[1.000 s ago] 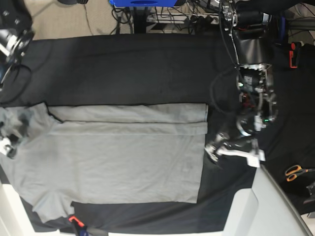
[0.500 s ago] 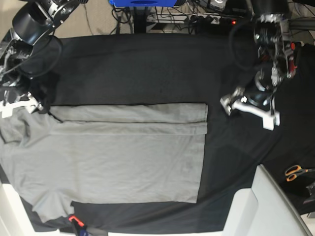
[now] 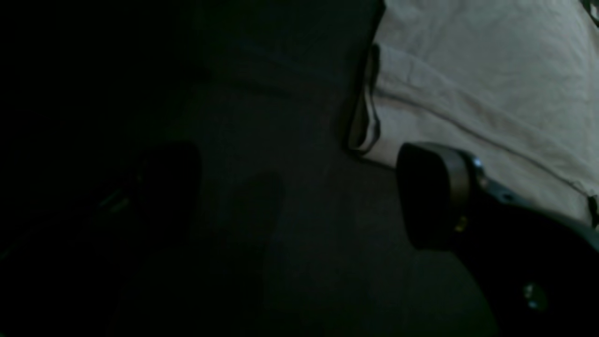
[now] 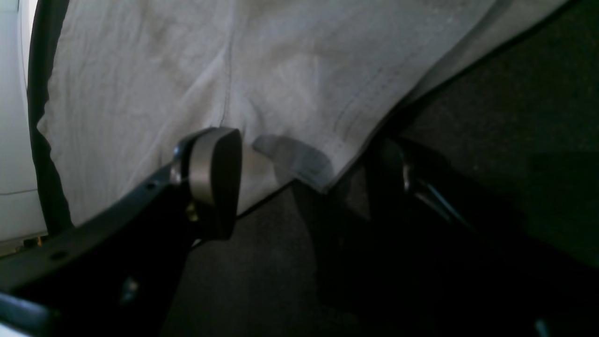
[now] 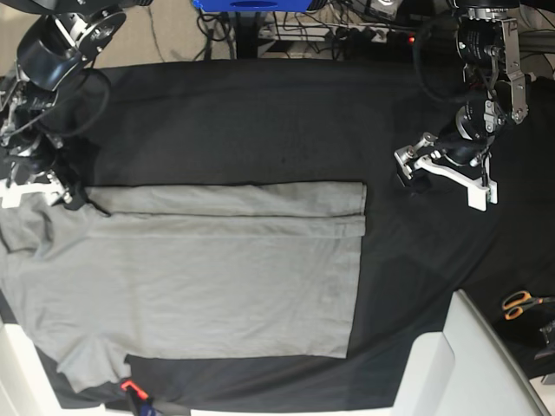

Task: Fold the T-shirt properly
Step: 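Lay the folded edge down and open both grippers, then move the right gripper to the sleeve and grasp it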

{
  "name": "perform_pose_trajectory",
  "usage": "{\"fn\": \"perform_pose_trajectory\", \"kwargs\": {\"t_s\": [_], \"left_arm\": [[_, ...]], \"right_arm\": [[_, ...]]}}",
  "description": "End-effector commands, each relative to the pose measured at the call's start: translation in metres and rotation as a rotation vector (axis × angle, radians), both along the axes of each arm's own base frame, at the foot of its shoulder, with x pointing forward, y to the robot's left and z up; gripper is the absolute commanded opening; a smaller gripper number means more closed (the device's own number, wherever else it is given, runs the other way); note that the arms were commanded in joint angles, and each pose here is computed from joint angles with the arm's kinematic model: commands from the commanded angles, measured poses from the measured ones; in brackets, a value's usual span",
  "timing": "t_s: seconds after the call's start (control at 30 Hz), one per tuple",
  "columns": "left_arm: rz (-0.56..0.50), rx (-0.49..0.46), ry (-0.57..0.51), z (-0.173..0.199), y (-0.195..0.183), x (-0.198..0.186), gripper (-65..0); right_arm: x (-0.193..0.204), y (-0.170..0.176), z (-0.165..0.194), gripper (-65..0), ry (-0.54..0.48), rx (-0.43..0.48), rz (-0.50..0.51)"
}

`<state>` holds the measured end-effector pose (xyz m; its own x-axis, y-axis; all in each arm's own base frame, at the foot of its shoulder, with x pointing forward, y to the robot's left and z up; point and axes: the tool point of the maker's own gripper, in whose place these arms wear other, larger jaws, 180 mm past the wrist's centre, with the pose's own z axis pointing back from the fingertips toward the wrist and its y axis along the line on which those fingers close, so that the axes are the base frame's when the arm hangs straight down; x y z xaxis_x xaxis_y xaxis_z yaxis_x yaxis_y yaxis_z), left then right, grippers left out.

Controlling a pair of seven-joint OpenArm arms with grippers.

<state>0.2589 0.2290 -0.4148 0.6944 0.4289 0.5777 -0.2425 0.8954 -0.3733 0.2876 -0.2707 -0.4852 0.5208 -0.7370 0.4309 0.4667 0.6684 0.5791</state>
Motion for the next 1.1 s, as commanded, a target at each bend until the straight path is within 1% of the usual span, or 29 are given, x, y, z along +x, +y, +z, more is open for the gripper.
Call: {"fn": "perform_pose_trajectory", "kwargs": {"t_s": [0.0,0.07,0.13,0.17,0.2,0.4,0.63,0.77,0.8,0.87,0.93,1.07], "left_arm": [[-0.003,0.004,-0.049,0.012,0.002,0.010,0.0],[-0.003,0.004,-0.050,0.013,0.002,0.010,0.0],[-0.003,0.006,-0.050,0.012,0.002,0.010,0.0],[-0.003,0.005,-0.049,0.012,0.002,0.010,0.0],[-0.003,0.005,-0.049,0.012,0.002,0.010,0.0],[-0.002,0.004,-0.046,0.011,0.002,0.010,0.0],[-0.002,0.004,-0.046,0.011,0.002,0.010,0.0],[-0.002,0.005,-0.044,0.011,0.002,0.009,0.0],[-0.002,0.005,-0.044,0.011,0.002,0.009,0.0],[-0.002,0.005,-0.044,0.011,0.002,0.009,0.0],[-0.002,0.005,-0.044,0.011,0.002,0.009,0.0],[-0.001,0.002,-0.045,0.010,0.002,0.009,0.0]], "right_arm": [[0.004,-0.005,0.004,-31.1,0.002,-0.011,0.003],[0.003,-0.004,0.004,-42.0,0.005,-0.009,0.006],[0.003,-0.004,0.003,-56.0,0.009,-0.008,0.005],[0.003,-0.005,0.003,-61.7,0.011,-0.009,0.004],[0.002,-0.005,0.003,-64.8,0.012,-0.010,0.005],[0.005,-0.006,0.005,-64.5,0.009,-0.013,0.008],[0.027,0.003,0.019,-64.5,0.008,0.022,0.061],[0.035,0.003,0.023,-64.5,0.014,0.036,0.047],[0.040,0.004,0.027,-64.5,0.005,0.033,0.053],[0.052,0.013,0.033,-64.5,-0.007,0.016,0.097],[0.063,0.014,0.040,-64.5,-0.020,-0.017,0.138],[0.092,0.024,0.057,-64.5,-0.100,-0.089,0.185]]}}
